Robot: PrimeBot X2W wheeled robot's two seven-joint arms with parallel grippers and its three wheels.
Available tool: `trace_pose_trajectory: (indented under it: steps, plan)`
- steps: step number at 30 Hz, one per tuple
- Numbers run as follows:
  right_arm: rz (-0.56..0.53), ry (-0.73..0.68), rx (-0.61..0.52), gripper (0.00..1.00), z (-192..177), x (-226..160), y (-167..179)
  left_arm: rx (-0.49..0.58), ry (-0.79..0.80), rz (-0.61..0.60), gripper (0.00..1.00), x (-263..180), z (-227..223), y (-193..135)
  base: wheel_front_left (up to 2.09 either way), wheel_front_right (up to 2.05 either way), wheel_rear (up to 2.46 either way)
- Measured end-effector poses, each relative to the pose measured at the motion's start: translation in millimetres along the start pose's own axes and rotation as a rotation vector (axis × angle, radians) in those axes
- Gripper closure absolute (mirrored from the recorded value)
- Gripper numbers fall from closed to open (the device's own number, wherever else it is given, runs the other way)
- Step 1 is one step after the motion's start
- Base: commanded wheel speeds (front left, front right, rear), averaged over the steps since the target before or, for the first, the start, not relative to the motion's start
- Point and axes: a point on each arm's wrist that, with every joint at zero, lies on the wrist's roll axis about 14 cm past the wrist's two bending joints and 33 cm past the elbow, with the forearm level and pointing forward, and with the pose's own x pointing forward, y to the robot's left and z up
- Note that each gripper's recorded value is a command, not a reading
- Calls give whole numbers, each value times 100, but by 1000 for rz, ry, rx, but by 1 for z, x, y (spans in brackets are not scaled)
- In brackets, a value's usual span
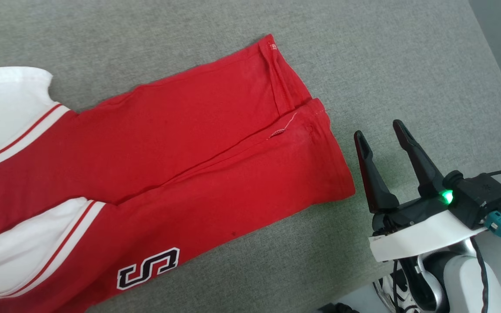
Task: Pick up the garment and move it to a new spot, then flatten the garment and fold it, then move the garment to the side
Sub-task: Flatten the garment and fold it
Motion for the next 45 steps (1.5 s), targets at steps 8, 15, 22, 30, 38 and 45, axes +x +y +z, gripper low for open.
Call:
trace_pose_trajectory:
  steps: [8,15,22,30,38,45]
  plan:
    - [-15,35,1,0,-11,1,-4,-19,145,-19,7,17,-7,0,0,0,0]
    - [38,151,-50,0,-18,30,7,3,132,-61,100,20,-6,-14,0,0,0]
    - [132,318,-190,0,-11,87,24,28,100,-84,100,16,-5,-21,0,0,0]
    - [180,578,-194,0,-31,131,37,37,73,-99,100,10,-9,-25,0,0,0]
    - [216,733,-178,11,-67,146,54,25,54,-105,100,12,-12,-22,0,0,0]
    - [224,654,-99,100,-53,155,60,-3,-78,-146,100,0,12,-39,0,0,0]
